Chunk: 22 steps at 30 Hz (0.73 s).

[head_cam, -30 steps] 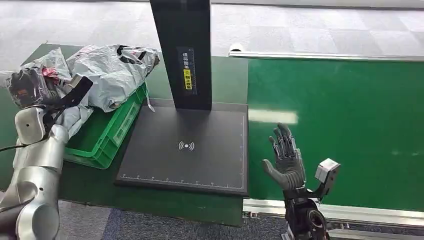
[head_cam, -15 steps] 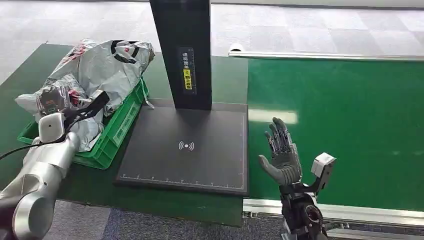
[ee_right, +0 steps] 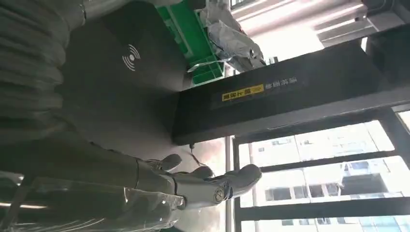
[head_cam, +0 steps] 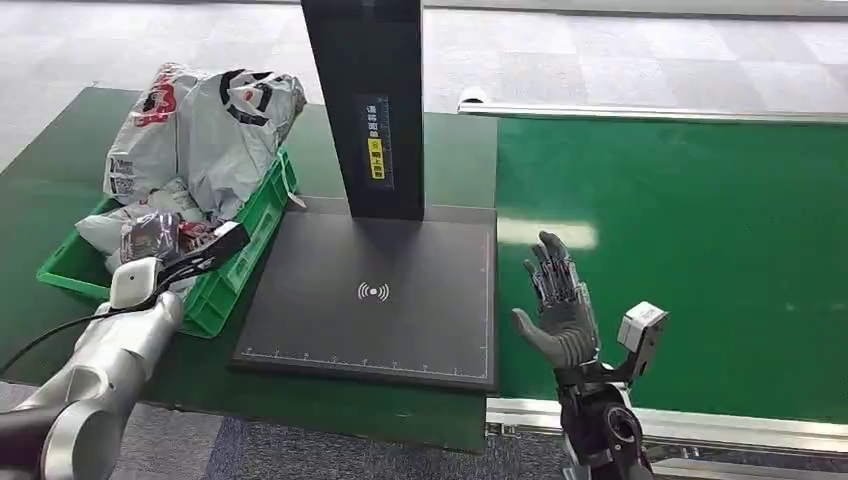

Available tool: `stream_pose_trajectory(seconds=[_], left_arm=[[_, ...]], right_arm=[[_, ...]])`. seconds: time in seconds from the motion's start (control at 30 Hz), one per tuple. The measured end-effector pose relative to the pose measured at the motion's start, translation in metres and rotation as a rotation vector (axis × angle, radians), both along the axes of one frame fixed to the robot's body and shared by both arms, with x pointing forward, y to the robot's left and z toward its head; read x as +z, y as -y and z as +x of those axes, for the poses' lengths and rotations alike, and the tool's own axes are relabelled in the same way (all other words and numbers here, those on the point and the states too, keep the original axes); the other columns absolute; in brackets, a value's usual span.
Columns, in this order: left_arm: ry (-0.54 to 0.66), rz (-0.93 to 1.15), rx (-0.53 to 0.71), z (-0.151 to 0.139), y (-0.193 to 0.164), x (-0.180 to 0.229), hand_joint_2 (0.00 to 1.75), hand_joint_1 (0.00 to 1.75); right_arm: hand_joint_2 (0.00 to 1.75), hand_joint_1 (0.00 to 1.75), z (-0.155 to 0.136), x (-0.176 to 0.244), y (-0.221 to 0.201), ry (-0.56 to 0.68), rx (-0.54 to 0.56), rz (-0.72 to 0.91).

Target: Moved the parcel from conveyor to table for the left to box.

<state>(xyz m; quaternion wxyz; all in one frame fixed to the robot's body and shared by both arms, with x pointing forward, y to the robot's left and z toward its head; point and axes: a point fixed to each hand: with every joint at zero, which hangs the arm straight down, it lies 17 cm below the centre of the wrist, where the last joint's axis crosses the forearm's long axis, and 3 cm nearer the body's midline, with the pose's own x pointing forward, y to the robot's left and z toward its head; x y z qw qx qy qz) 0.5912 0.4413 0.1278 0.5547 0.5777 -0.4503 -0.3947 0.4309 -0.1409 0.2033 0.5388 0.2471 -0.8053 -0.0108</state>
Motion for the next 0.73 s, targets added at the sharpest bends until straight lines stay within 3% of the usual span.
stream_pose_trajectory(seconds=[0.53,0.67,0.73], left_arm=[[0.573,-0.322,-0.120,0.011,0.017,0.132,1.75,0.00],[0.710,-0.596,-0.213,0.009,0.043,0.154,1.75,0.00],[0.703,-0.831,-0.266,0.011,0.068,0.145,1.75,0.00]], right_arm=[[1.75,0.00,-0.007,-0.010,0.003,-0.015,-0.010,-0.023],[1.75,0.00,-0.007,-0.009,0.007,-0.014,-0.028,-0.024],[1.75,0.00,-0.006,-0.011,0.010,-0.017,-0.042,-0.036]])
